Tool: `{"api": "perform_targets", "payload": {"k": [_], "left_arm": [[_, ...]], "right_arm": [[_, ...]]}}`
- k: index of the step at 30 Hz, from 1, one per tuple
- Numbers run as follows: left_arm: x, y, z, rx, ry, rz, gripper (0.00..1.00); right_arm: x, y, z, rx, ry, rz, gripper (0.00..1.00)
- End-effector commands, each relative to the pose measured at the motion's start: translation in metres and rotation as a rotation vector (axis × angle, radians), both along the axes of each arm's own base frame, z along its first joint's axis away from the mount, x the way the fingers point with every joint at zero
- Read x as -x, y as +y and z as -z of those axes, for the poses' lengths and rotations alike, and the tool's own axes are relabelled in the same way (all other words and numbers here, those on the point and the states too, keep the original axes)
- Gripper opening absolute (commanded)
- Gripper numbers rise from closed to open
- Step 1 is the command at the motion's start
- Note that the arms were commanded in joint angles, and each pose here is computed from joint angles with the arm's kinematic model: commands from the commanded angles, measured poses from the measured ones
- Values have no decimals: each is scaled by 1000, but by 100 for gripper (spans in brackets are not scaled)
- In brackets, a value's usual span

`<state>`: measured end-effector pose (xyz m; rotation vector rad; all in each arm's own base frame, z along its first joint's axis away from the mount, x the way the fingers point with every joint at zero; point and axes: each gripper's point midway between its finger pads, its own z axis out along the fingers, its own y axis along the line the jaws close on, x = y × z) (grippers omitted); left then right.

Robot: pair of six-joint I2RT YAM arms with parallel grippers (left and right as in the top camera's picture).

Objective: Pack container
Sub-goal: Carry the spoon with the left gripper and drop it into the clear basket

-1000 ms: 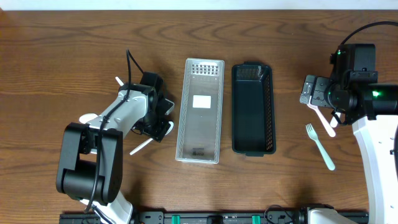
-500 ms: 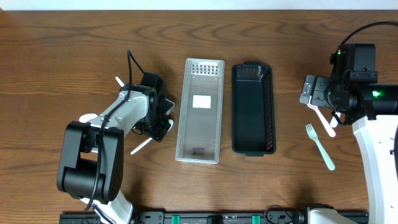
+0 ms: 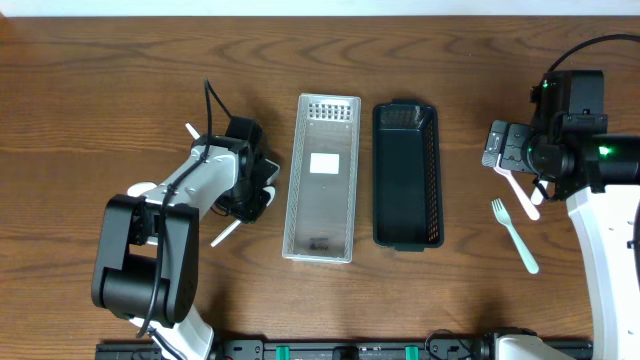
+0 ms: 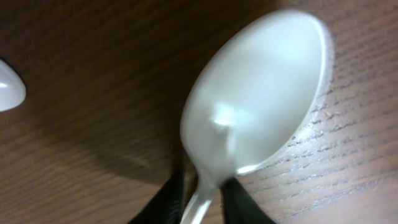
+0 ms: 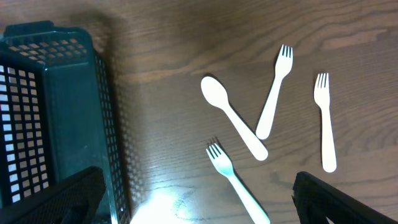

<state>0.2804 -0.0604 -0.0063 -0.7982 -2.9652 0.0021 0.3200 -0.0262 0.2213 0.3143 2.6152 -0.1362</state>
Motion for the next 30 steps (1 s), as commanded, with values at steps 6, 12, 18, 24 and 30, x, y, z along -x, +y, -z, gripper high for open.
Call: {"api": "perform_targets", "payload": {"k": [6, 12, 18, 24, 30], "left_arm": [[13, -1, 14, 6, 62, 0, 6], [8, -2, 8, 5, 45, -40, 6], [-16, -8, -38, 17, -32, -170, 6], [-44, -29, -132, 111, -194, -380, 6], [-45, -92, -201, 297, -364, -354, 6]], "right_arm": [[-1, -5, -6, 13, -15, 16, 99], [-1, -5, -6, 13, -15, 16, 99], [-1, -5, -6, 12, -15, 15, 99], [-1, -5, -6, 12, -15, 16, 99], [-1, -5, -6, 12, -15, 15, 99]]}}
